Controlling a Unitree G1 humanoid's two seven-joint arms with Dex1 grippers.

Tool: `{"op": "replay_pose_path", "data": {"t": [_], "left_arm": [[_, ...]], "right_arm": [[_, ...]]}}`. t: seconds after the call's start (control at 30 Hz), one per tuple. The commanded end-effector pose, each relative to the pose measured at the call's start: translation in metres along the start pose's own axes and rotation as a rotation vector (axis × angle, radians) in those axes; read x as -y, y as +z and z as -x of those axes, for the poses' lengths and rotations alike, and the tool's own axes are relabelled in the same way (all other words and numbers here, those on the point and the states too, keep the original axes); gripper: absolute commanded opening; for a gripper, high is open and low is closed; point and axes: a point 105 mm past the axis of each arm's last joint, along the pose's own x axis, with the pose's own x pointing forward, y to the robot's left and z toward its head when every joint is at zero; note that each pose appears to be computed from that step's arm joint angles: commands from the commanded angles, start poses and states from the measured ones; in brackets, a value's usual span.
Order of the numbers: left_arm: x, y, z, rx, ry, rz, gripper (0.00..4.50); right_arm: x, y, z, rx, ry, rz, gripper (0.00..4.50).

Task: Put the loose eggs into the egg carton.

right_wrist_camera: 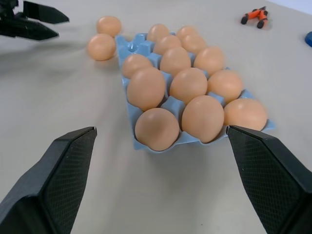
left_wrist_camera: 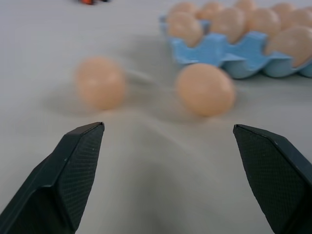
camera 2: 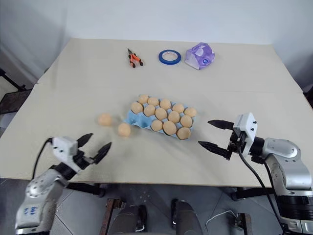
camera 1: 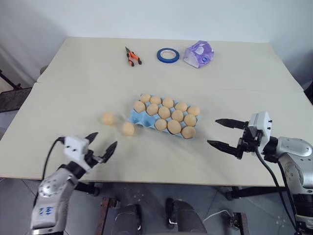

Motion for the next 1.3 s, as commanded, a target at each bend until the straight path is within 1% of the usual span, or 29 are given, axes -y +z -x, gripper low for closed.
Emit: {"op": "replay_pose_path", "data": {"t": [0.03, 0.2, 0.4, 0.63, 0.73, 0.83, 0.9, 1.03, 1.07, 1.1, 1.17, 1.23, 1.27, 1.3], "left_arm": [[0.013, 0.013, -0.02, 0.053, -0.008, -0.047, 4.5], [0.016, 0.008, -0.037, 0.039, -0.011, -0.05, 4.5], [0.01, -0.008, -0.054, -0.011, -0.005, -0.066, 4.5], [0.016, -0.012, -0.07, 0.017, -0.065, -0.076, 4.5], [0.017, -0.015, -0.077, 0.007, -0.092, -0.076, 4.5], [0.016, -0.017, -0.083, -0.005, -0.086, -0.063, 3.94], [0.017, -0.015, -0.084, 0.004, -0.09, -0.058, 3.36], [0.024, -0.01, -0.082, 0.019, -0.12, -0.063, 2.07], [0.026, -0.008, -0.081, 0.027, -0.127, -0.067, 1.87], [0.027, -0.004, -0.081, 0.043, -0.134, -0.075, 1.81], [0.036, 0.014, -0.081, 0.106, -0.178, -0.069, 1.77], [0.05, 0.04, -0.078, 0.219, -0.265, -0.008, 1.74], [0.056, 0.049, -0.076, 0.251, -0.305, 0.028, 1.74], [0.061, 0.054, -0.076, 0.25, -0.335, 0.054, 1.74]], "right_arm": [[-0.007, 0.009, -0.004, 0.028, 0.007, 0.031, 4.46], [-0.011, 0.009, -0.006, 0.033, 0.002, 0.025, 4.46], [-0.013, 0.009, -0.009, 0.043, -0.011, 0.025, 4.46], [-0.014, 0.008, -0.012, 0.046, -0.022, 0.023, 4.46], [-0.013, 0.007, -0.013, 0.043, -0.03, 0.028, 4.46], [-0.011, 0.007, -0.015, 0.046, -0.04, 0.033, 4.5], [-0.01, 0.007, -0.015, 0.046, -0.046, 0.034, 4.5], [-0.011, 0.006, -0.014, 0.042, -0.056, 0.034, 4.5], [-0.011, 0.006, -0.014, 0.041, -0.058, 0.034, 4.5], [-0.011, 0.006, -0.013, 0.04, -0.06, 0.034, 4.5], [-0.012, 0.006, -0.012, 0.04, -0.064, 0.034, 4.5], [-0.012, 0.006, -0.012, 0.04, -0.067, 0.033, 4.5], [-0.012, 0.006, -0.012, 0.042, -0.067, 0.033, 4.5], [-0.012, 0.006, -0.012, 0.042, -0.068, 0.032, 4.5]]}}
